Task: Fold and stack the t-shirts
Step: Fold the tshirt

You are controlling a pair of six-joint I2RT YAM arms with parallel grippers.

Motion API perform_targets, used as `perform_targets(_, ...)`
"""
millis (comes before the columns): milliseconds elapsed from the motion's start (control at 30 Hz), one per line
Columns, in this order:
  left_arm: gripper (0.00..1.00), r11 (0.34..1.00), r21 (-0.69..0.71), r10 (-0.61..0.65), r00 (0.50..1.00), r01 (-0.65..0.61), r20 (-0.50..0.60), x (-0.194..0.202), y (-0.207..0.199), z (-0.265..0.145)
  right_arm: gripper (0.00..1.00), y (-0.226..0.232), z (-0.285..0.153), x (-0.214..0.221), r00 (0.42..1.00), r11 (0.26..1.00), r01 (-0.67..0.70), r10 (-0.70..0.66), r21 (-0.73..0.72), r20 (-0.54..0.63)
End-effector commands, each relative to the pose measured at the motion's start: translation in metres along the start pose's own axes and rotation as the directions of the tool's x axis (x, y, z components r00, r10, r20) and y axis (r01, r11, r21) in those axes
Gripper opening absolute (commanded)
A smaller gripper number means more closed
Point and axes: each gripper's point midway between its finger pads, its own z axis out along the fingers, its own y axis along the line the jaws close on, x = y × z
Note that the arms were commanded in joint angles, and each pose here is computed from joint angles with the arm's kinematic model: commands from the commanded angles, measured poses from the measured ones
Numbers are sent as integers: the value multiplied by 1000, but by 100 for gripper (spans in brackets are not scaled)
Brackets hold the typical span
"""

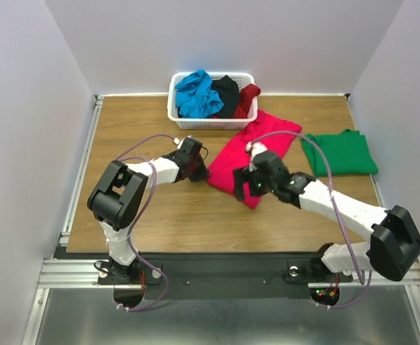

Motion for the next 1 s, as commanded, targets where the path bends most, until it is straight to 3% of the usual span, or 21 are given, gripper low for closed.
perform_targets(0, 0, 1000, -17, -7, 1000, 6, -12, 15, 19, -19, 96, 20, -6, 36, 987, 989, 148, -148, -4, -64)
perform_targets(267, 0, 999, -38, -23, 999, 22, -27, 35, 43, -32, 95, 42, 15, 81, 933, 948, 320, -314, 3, -176)
perform_targets(600, 0, 998, -52, -25, 999, 23, -26, 38, 49, -36, 83, 54, 20, 110, 911, 941, 337, -334, -28, -242)
perform_targets(700, 0, 998, -61, -28, 999, 26, -26, 41, 54, -39, 72, 47, 27, 117, 908, 943, 333, -317, 14, -273)
perform_targets(800, 0, 997, -73, -30, 999, 29, -14, 40, 58, -43, 69, 41, 29, 128, 906, 946, 322, -294, 42, -305)
perform_targets(900, 0, 996, -84, -40, 999, 38, -15, 46, 66, -47, 56, 37, 29, 136, 908, 952, 301, -268, 57, -323)
perform_targets(967, 0, 995, -84, -51, 999, 49, -20, 49, 69, -49, 40, 39, 27, 143, 905, 955, 294, -262, 47, -337)
